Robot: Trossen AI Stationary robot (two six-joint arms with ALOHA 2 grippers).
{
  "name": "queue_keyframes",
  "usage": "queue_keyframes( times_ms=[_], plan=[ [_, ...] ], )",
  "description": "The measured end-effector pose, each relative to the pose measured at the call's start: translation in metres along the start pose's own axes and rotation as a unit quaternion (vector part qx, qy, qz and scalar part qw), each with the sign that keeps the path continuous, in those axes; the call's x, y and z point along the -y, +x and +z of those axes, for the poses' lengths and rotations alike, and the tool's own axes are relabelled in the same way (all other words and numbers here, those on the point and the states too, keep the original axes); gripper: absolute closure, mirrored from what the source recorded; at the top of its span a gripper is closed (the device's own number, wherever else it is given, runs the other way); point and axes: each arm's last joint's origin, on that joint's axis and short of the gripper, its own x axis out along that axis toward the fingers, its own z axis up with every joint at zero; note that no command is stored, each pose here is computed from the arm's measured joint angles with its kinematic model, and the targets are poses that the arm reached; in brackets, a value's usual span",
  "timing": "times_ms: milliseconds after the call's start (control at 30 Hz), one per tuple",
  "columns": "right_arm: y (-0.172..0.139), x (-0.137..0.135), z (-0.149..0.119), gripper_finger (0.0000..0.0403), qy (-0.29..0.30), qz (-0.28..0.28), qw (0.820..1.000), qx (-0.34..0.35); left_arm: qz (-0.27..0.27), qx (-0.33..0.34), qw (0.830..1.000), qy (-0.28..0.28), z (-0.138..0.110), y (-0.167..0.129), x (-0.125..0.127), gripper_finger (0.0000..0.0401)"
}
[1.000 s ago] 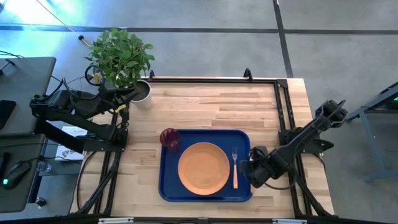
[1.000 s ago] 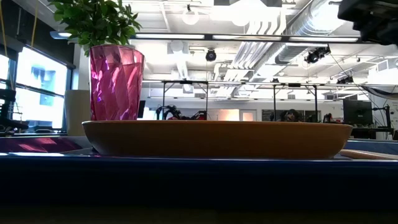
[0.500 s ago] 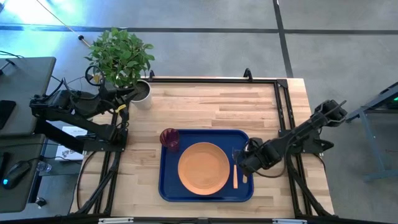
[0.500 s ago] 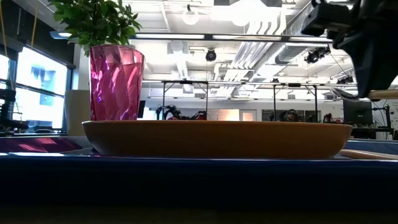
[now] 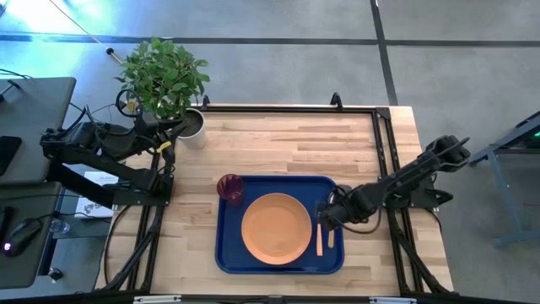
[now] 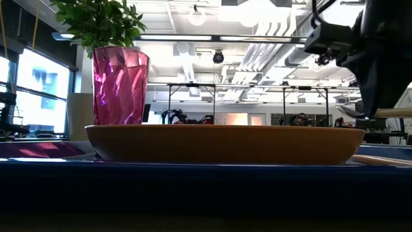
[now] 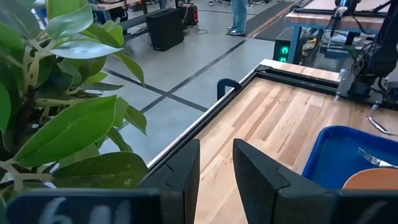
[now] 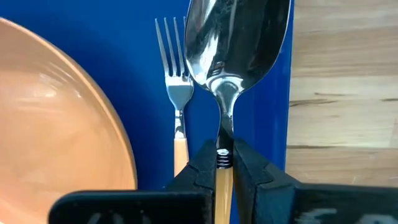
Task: Pick and place plate/cup/fork/spoon on tray
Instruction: Put the orange spoon on the right side of the light orange fork
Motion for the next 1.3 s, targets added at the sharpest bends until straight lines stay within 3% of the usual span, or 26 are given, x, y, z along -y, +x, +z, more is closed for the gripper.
queue_keyframes(
  times_ms=[533, 1133, 1300],
  plan=[
    [0.043, -0.015, -0.004, 0.0396, -0.041, -0.052, 0.997, -0.044, 0.000, -0.001, 1.000, 0.001, 0.000, 0.000, 0.000, 0.0314],
    [0.059, -0.014, -0.006, 0.0395, -0.046, -0.080, 0.995, -0.041, 0.000, -0.001, 1.000, 0.001, 0.000, 0.000, 0.000, 0.0314],
    [0.059, -0.014, -0.006, 0.0376, -0.045, -0.082, 0.995, -0.042, 0.000, -0.001, 1.000, 0.001, 0.000, 0.000, 0.000, 0.0314]
  ],
)
